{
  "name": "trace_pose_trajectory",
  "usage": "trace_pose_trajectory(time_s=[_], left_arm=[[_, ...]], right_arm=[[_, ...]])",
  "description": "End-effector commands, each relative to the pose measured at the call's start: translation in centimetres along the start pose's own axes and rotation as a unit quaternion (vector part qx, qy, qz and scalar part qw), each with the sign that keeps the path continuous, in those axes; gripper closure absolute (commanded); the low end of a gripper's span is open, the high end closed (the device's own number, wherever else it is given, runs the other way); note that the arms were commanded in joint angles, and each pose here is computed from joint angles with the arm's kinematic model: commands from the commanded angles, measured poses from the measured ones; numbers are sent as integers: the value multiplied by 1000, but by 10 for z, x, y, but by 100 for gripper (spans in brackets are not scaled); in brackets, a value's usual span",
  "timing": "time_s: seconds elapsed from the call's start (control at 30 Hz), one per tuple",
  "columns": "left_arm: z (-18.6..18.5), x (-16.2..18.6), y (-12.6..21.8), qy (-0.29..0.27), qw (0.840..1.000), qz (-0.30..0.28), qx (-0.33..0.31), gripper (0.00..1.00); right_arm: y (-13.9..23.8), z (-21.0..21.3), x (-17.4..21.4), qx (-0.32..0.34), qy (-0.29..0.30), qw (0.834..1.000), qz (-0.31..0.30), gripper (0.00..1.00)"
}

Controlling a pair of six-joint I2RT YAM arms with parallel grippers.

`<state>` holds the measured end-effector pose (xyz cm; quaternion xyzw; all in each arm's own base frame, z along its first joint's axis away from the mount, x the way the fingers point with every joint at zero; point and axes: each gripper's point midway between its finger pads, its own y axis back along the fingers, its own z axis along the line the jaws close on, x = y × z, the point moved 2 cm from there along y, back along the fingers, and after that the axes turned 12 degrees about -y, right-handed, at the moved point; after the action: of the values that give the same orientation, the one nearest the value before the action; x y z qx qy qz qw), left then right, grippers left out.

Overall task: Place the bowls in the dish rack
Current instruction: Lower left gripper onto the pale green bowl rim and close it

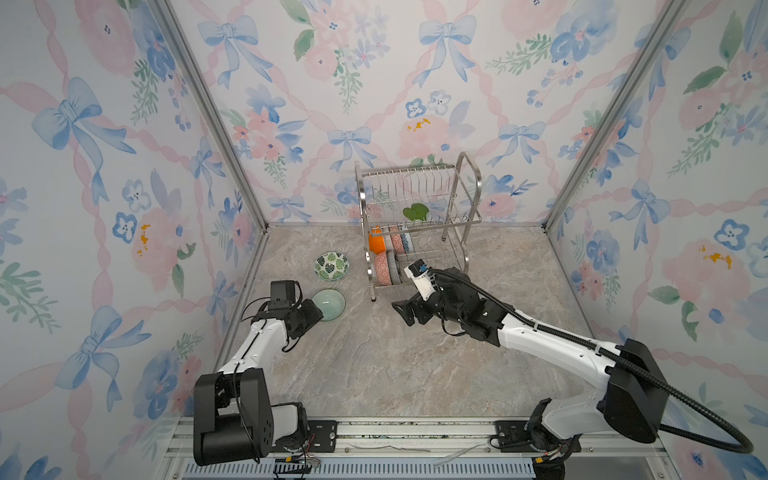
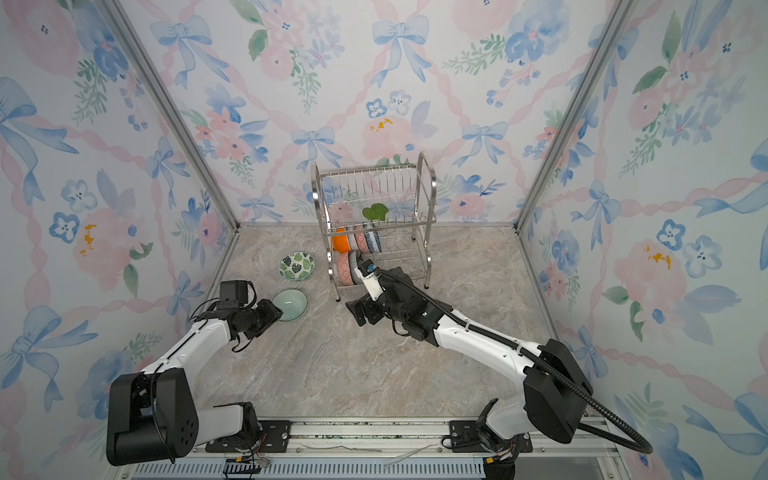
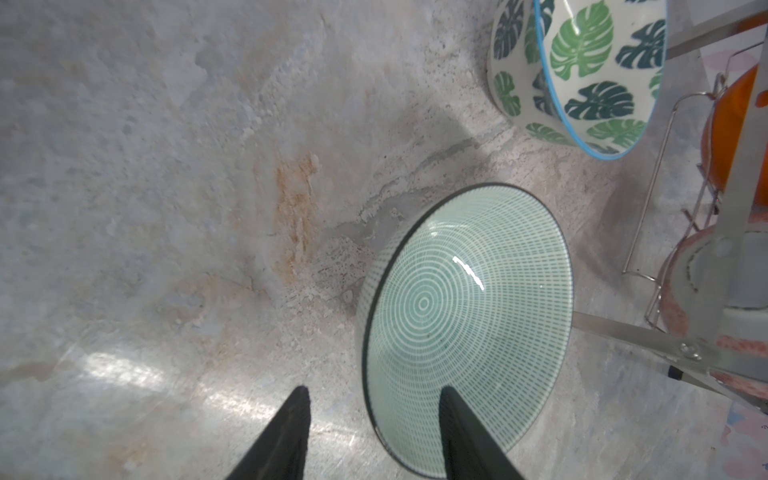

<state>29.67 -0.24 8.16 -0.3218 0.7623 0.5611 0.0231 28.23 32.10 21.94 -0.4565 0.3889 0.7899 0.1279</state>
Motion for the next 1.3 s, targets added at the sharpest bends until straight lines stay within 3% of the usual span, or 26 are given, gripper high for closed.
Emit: trace_pose_trajectory(time_s=[0.0,0.2,0.33,0.43,0.5,0.63,0.8,1.27], left_arm=[[0,-1,-5,-5,1000,0,-9,55],[2,0,-8,-2,1000,3,-13,64],[-1,0,-7,-10,1000,2,-13,82],[-3,-1,-6,-17,1000,-3,-15,87],[-3,0,-7,-17,1000,0,-16,99],[-6,3,-9,-23,1000,6,-11,100],[-33,7,-2,-77,997,-5,8,100],[-165,62,9,-260,961,33,85,100]], right_arm=[[11,4,-8,-9,2,1000,-14,4],[10,8,-3,-22,4,1000,-5,3],[10,9,0,-27,4,1000,-8,4],[9,9,2,-27,4,1000,-4,4],[8,10,1,-29,3,1000,-4,3],[8,10,2,-29,-4,1000,-5,4],[12,0,7,-4,-13,1000,-12,3],[52,-79,15,116,-89,988,-41,4]])
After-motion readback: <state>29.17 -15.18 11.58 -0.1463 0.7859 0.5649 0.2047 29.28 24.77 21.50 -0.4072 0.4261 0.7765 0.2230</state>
